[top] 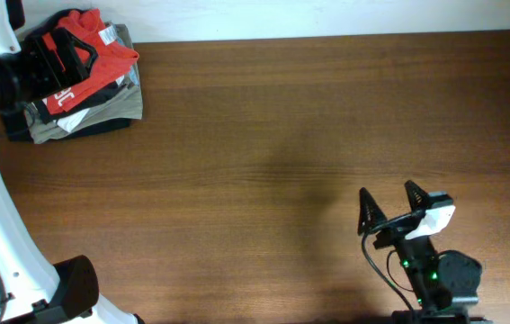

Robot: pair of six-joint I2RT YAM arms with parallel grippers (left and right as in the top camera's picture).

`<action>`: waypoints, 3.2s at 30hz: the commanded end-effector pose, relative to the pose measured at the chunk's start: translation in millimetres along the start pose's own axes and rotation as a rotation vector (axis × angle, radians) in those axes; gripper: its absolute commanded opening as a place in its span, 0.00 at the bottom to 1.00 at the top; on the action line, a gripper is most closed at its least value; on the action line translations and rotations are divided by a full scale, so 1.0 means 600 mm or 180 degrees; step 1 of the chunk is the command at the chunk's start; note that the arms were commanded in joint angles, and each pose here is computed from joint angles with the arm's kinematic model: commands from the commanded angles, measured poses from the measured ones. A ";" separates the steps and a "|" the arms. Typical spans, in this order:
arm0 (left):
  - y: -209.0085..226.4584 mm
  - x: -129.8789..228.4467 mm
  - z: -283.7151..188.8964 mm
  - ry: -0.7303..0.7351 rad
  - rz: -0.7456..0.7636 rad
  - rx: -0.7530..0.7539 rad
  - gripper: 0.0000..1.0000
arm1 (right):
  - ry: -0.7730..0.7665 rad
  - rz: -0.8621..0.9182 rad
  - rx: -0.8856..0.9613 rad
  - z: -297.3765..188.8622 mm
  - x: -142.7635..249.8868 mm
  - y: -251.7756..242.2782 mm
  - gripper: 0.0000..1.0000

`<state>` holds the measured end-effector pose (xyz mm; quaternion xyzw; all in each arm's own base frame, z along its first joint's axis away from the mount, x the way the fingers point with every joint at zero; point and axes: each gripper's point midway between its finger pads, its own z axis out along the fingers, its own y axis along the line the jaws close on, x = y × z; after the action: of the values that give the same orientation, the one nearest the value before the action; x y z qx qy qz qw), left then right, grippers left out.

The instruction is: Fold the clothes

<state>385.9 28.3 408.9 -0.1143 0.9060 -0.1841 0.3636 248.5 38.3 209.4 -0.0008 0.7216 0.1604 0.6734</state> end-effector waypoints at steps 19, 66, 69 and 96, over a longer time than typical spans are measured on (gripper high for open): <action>0.000 0.000 0.003 0.0008 0.0018 0.0002 0.99 | -0.0020 -0.0195 0.0560 -0.012 0.074 -0.064 0.99; 0.006 0.292 0.024 -0.1883 0.1769 0.0125 0.99 | -0.0021 -0.0195 0.0560 -0.012 0.074 -0.064 0.99; 0.020 0.334 0.021 -0.2469 0.1894 0.0204 0.99 | -0.0021 -0.0195 0.0560 -0.012 0.074 -0.064 0.99; 0.158 0.438 0.126 -0.2288 0.1577 -0.0508 0.99 | -0.0021 -0.0195 0.0560 -0.012 0.074 -0.064 0.99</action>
<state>246.1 1.3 158.8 0.0253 0.7326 0.0182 0.6799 246.1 9.0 159.5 0.0381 0.7297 0.0752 0.6785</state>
